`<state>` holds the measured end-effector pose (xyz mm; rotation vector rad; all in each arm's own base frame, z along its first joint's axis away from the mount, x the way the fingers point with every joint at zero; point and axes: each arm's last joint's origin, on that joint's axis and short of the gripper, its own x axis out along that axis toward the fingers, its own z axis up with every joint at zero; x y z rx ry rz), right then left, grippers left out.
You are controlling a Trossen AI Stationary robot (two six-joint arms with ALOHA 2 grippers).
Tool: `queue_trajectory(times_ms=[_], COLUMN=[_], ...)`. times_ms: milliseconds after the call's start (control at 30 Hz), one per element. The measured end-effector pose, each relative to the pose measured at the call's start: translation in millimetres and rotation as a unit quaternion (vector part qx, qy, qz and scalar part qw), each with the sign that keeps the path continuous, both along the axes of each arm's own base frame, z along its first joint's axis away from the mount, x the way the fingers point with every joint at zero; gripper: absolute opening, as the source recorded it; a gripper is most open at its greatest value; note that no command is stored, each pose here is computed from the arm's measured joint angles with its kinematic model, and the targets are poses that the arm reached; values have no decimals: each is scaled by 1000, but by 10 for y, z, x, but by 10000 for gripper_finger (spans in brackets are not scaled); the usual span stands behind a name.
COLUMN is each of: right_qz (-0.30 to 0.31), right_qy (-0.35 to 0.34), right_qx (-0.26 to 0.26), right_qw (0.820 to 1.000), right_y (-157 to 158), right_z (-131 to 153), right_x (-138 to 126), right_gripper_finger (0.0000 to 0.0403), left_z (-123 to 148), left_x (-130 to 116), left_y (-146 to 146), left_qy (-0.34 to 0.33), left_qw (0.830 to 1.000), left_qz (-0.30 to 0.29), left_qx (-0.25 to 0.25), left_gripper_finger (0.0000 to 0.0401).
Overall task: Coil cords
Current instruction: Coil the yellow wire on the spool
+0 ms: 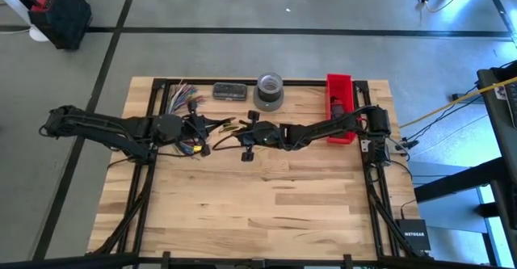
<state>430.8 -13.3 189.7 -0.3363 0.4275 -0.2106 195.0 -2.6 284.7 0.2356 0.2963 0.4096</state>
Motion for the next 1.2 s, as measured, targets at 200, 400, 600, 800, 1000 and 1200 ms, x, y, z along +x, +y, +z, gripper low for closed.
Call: queue_trajectory(times_ms=[200,400,600,800,1000,1200], right_qz=[-61,-116,-138,-137,-140,-150], right_qy=[23,56,79,98,108,111], right_qx=[-52,-89,-93,-93,-90,-78], right_qw=[997,988,983,981,980,979], right_y=[-38,-74,-80,-80,-94,-190], right_z=[10,210,327,314,298,313], right_x=[-36,-177,-287,-320,-335,-360], right_gripper_finger=[13,7,4,4,4,3], left_z=[-9,-49,-53,-97,-129,-159], left_x=[-3,-14,-16,-47,-69,-46], left_y=[0,1,7,37,51,49], left_qy=[5,26,29,57,76,87], left_qw=[1000,1000,1000,997,994,993], left_qz=[0,0,1,49,72,72], left_qx=[0,2,5,24,34,36], left_gripper_finger=[0,0,0,0,0,0])
